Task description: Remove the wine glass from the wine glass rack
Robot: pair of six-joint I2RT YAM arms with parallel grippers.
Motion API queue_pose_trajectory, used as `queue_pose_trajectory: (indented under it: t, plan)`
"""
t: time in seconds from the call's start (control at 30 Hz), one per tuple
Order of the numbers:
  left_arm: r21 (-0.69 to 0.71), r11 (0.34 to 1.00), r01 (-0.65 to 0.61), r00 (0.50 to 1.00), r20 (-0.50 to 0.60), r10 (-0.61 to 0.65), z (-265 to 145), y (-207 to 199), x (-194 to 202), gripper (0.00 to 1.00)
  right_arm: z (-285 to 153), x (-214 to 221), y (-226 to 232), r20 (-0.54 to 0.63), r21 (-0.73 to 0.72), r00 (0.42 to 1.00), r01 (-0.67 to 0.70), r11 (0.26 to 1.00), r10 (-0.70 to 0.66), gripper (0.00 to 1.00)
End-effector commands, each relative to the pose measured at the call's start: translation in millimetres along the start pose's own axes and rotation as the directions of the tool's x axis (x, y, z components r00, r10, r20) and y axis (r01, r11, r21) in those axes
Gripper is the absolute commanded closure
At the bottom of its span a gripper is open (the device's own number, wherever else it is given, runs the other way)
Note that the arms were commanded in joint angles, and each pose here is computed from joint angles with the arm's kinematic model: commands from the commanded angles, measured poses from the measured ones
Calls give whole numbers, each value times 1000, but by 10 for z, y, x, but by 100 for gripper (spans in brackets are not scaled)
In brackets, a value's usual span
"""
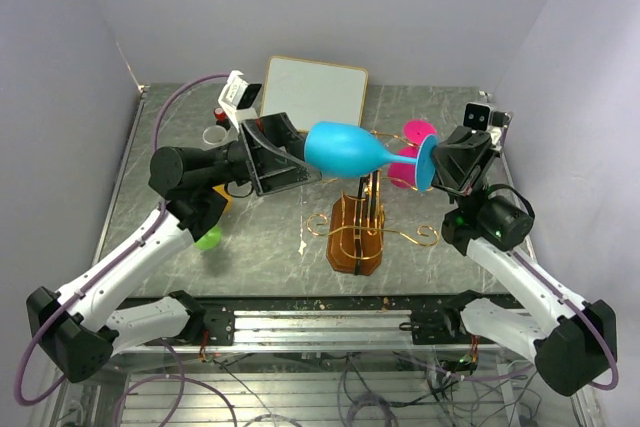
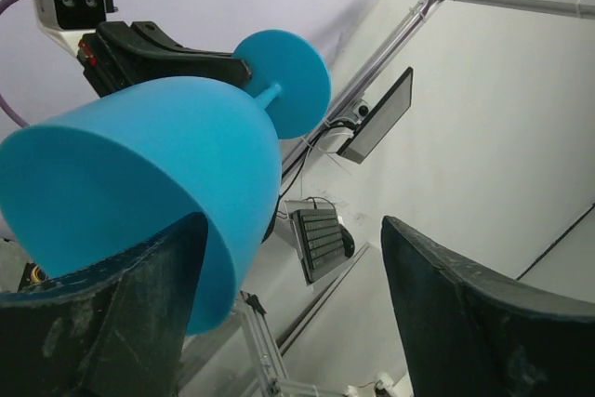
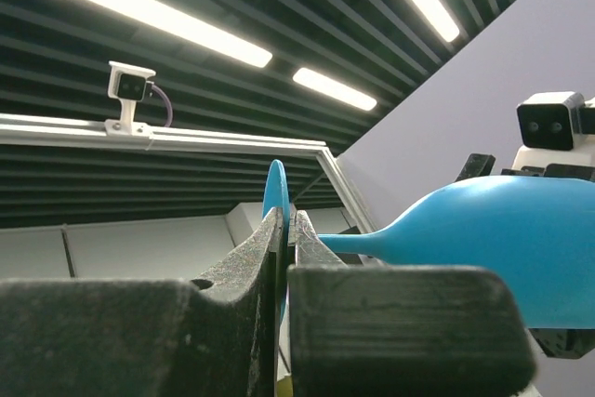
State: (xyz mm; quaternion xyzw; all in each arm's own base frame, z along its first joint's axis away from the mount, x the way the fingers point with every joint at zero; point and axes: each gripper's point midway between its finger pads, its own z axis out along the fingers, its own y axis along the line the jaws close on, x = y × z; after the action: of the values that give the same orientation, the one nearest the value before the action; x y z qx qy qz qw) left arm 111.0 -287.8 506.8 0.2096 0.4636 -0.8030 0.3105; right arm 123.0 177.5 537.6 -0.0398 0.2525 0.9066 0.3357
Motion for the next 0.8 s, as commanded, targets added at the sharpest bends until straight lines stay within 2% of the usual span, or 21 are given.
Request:
queue_pose_trajectory:
  t: [0.0,0.2,0.4,0.57,0.67,0.77]
  plan:
    - [88,994,-68,998,16,67,56,-240,-15,20,-49,49,144,12,-66,999,46,997,-45,100]
    - [58,996,-61,998,31,60,66,-197,-8,54,-87,-4,50,66,18,992,111,994,-112,100]
    - [30,997,-64,997,53,62,79,-160,-31,75,-139,-44,-41,95,64,989,112,992,-118,92]
    - [26,999,-45,997,57,43,66,-138,-13,91,-185,-50,-150,99,115,989,98,988,-110,87]
    - [20,999,-47,997,57,46,47,-142,0,93,-213,-55,-214,102,163,986,114,980,-131,80]
    - [-23,996,-85,994,60,86,8,-160,-4,93,-234,-82,-287,109,231,979,143,962,-172,60]
